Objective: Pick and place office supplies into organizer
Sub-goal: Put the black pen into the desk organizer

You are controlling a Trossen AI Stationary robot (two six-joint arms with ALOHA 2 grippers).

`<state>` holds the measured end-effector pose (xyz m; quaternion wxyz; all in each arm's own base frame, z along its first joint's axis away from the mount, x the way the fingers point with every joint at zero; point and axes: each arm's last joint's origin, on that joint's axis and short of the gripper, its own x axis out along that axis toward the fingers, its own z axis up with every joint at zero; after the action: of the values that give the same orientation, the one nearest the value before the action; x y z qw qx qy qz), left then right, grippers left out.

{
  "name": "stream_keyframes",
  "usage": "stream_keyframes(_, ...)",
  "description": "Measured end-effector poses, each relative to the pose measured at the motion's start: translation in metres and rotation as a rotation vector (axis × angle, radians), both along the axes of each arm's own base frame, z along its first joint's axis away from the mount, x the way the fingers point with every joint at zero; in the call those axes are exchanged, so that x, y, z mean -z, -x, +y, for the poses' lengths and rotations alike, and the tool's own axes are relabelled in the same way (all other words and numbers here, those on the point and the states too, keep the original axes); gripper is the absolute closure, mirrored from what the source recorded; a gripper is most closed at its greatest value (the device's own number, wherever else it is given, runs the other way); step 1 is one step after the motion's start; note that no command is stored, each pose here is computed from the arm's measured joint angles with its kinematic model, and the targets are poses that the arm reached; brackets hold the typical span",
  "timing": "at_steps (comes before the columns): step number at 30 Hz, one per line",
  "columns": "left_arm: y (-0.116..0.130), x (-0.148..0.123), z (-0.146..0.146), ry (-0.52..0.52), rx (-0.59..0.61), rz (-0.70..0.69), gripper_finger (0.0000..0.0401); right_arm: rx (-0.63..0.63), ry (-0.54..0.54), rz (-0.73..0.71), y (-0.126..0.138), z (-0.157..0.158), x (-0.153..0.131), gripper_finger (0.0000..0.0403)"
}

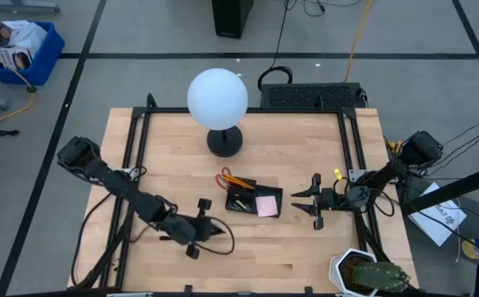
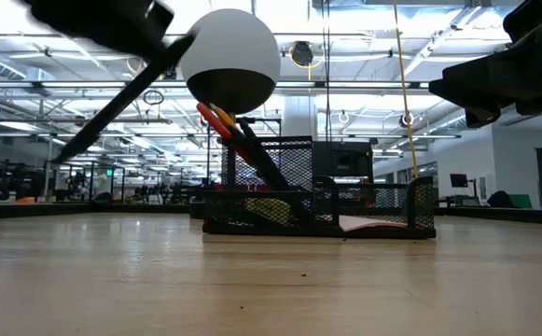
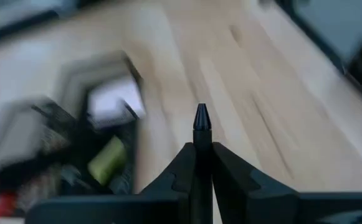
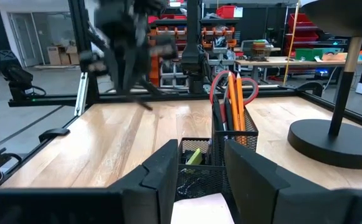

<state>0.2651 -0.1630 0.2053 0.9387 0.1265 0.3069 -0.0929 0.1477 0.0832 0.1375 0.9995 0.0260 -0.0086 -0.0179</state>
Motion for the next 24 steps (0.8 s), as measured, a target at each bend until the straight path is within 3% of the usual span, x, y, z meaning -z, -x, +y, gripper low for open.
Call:
stream_keyframes(8, -0.020, -0.057, 0.033, 0.091, -0.063, -0.387, 0.0364, 0.000, 0.000, 0.001, 0.000, 0.000, 0.000, 0.0275)
stream_keyframes(13, -0.038, -0.072, 0.064, 0.183, -0.026, -0.534, 0.0377, 0.000, 0.000, 0.000, 0.000, 0.000, 0.000, 0.0275)
stream_keyframes(15, -0.047, -0.072, 0.078, 0.210, -0.023, -0.571, 0.0370, 0.000, 0.000, 0.000, 0.000, 0.000, 0.000, 0.0275)
stream_keyframes(19, -0.055, -0.069, 0.101, 0.164, -0.054, -0.588, 0.0357, 0.000, 0.000, 0.000, 0.000, 0.000, 0.000, 0.0275)
stream_keyframes(24, -0.059, -0.072, 0.127, 0.152, -0.084, -0.619, 0.0370, 0.000, 0.000, 0.000, 0.000, 0.000, 0.000, 0.0275)
